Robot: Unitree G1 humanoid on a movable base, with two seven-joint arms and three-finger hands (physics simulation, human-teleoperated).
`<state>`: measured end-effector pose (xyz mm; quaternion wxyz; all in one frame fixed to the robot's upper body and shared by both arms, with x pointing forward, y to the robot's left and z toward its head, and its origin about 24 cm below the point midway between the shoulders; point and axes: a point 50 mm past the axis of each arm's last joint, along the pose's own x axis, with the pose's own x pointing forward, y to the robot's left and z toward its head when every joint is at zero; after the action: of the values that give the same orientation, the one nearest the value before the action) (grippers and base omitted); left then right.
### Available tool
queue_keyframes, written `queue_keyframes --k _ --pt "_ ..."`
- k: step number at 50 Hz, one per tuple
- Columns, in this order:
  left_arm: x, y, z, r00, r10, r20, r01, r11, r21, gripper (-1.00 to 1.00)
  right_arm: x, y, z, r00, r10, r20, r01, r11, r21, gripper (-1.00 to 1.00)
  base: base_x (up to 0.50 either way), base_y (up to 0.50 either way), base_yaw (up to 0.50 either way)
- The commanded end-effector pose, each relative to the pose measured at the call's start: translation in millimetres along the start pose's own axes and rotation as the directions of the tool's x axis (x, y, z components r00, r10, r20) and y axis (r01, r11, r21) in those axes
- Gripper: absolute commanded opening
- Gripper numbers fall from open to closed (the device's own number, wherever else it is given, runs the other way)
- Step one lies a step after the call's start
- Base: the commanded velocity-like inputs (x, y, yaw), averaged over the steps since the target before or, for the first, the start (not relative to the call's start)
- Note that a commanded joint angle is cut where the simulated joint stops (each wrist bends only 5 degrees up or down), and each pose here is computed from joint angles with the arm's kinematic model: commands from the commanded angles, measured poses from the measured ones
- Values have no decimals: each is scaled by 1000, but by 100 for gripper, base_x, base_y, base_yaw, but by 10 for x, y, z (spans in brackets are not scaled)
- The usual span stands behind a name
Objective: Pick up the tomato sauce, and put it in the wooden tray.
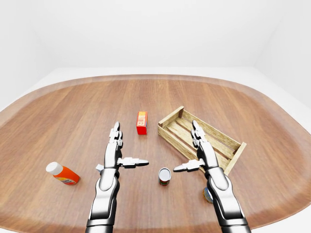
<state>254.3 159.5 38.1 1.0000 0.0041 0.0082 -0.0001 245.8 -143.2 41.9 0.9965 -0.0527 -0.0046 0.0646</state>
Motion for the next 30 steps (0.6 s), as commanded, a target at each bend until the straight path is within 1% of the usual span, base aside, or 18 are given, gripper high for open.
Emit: queue_keyframes --k 1,4,5,6,7,9,17,23,30 --pt "1 -1 -1 1000 0 0 0 1000 0 100 -28 63 63 997 52 62 -52 999 -5 100 0 0 0" --pt "1 -1 -1 1000 0 0 0 1000 0 100 -40 113 62 994 98 51 -97 995 -22 100 0 0 0" --pt "2 -1 -2 1000 0 0 0 1000 1 100 -42 142 64 992 113 53 -111 993 -51 100 0 0 0" --pt "3 -1 -2 1000 0 0 0 1000 0 100 -42 144 64 992 114 53 -111 992 -53 100 0 0 0" --pt "4 -1 -2 1000 0 -1 0 1000 0 100 -56 197 59 987 155 47 -151 985 -79 100 0 0 0" --pt "4 -1 -2 1000 0 -1 0 1000 1 100 -65 231 47 984 175 40 -171 981 -95 100 0 0 0" --pt "3 -2 -2 1000 0 0 0 1000 0 100 -81 306 -22 981 193 6 -189 967 -168 100 0 0 0" --pt "3 -4 -1 1000 0 -1 0 1000 0 100 -112 368 -65 973 228 -30 -228 947 -226 100 0 0 0" --pt "4 -4 -1 1000 0 -1 0 1000 -1 100 -128 400 -92 969 240 -52 -245 937 -251 100 0 0 0"
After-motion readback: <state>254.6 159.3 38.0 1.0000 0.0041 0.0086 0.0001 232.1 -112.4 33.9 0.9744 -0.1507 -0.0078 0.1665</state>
